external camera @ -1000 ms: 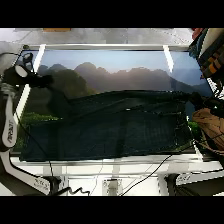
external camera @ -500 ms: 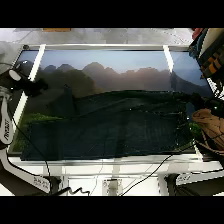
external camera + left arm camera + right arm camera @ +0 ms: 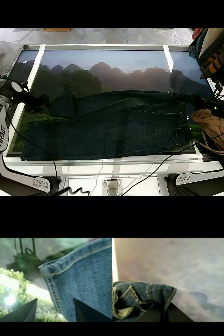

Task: Fold the clothes and pants, and hang the long-sleeved shirts on hangers.

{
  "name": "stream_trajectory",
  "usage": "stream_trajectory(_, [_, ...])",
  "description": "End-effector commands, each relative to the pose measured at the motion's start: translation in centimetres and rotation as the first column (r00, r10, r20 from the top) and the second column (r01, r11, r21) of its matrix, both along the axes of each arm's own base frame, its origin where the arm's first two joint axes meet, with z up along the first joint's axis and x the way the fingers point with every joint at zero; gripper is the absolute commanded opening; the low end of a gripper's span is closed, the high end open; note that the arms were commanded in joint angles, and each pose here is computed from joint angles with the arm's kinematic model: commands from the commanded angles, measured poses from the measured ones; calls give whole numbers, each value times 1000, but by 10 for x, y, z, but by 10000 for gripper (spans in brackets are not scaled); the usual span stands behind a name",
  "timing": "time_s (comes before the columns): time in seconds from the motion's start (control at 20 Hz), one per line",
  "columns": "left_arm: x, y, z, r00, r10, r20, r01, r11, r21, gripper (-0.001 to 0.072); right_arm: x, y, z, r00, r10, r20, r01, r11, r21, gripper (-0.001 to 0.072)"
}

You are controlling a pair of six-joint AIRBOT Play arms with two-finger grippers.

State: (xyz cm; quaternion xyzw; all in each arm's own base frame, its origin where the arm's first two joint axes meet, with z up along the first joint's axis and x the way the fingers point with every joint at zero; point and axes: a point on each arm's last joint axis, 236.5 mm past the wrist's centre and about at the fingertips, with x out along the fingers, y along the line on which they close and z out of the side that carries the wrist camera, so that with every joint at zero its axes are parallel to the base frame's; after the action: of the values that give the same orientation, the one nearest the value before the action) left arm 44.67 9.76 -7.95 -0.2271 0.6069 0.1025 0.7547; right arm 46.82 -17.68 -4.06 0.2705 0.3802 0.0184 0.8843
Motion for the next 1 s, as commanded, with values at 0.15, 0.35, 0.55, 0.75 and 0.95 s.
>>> stream_trajectory(0.15, [25,-4,-25,982,119,147,-113,992,-47,478,0,1,0,1000,3,-2,-3,1000,0,24])
stream_trajectory(0.35, [60,-9,-20,940,214,265,-190,975,-114,120,2,1,2,1000,-5,8,5,1000,9,24])
stream_trajectory(0.55, [104,5,37,838,290,463,-247,957,-151,13,7,10,4,1000,6,15,-6,1000,15,24])
stream_trajectory(0.75, [117,36,131,743,225,631,-242,968,-61,12,20,-2,6,995,-91,33,91,996,3,24])
stream_trajectory(0.95, [83,63,168,766,156,623,-248,967,62,12,32,-1,8,988,-147,46,147,989,-9,24])
